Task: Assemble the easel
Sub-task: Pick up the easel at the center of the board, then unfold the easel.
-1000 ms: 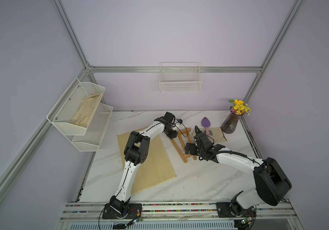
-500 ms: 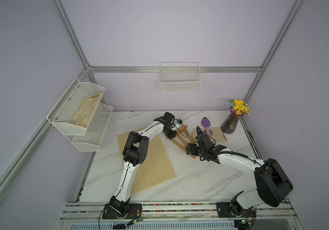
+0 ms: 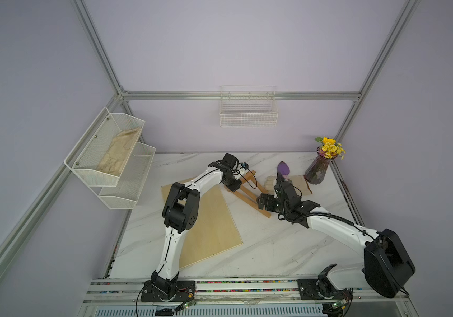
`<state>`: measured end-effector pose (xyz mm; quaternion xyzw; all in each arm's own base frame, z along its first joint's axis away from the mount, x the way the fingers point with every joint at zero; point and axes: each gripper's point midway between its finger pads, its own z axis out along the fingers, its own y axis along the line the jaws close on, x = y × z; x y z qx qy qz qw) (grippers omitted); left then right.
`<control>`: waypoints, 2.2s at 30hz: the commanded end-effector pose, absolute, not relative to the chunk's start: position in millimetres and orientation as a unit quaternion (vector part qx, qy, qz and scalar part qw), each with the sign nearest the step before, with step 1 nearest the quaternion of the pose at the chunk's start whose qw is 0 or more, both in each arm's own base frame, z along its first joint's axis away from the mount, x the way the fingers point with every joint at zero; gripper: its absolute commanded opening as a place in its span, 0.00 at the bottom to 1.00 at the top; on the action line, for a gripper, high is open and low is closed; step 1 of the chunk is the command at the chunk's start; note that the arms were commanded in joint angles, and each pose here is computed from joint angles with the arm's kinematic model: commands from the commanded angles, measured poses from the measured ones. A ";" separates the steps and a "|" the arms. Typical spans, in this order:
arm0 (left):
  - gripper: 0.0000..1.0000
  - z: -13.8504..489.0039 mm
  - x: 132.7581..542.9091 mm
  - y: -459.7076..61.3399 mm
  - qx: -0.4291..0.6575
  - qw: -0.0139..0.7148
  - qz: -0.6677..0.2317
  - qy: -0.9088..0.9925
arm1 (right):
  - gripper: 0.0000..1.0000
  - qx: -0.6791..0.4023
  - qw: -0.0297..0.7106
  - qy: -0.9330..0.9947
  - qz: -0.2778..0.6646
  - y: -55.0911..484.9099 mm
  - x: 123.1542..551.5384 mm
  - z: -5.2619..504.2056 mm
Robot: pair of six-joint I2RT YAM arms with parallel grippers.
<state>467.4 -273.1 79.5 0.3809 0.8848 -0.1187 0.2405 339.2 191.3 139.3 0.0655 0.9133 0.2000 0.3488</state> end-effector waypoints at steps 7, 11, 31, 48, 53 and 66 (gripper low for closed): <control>0.01 172.9 460.9 -269.1 0.264 0.345 -0.184 0.882 | 0.97 0.074 0.408 0.883 0.221 178.8 334.9 201.9; 0.00 189.1 455.0 -262.4 0.190 0.364 -0.214 0.886 | 0.97 0.070 0.436 0.869 0.224 172.7 330.4 230.3; 0.00 248.7 432.9 -279.4 -0.135 0.364 -0.504 0.771 | 0.97 0.026 0.492 0.835 0.245 173.7 324.4 237.3; 0.00 273.1 405.3 -289.5 -0.205 0.371 -0.572 0.702 | 0.97 -0.021 0.551 0.766 0.331 220.1 359.9 249.7; 0.00 280.6 398.5 -291.1 -0.197 0.372 -0.581 0.696 | 0.97 0.029 0.569 0.776 0.272 200.6 380.2 246.5; 0.00 291.9 382.1 -298.9 -0.180 0.369 -0.595 0.691 | 0.97 0.040 0.590 0.762 0.262 187.5 424.1 263.2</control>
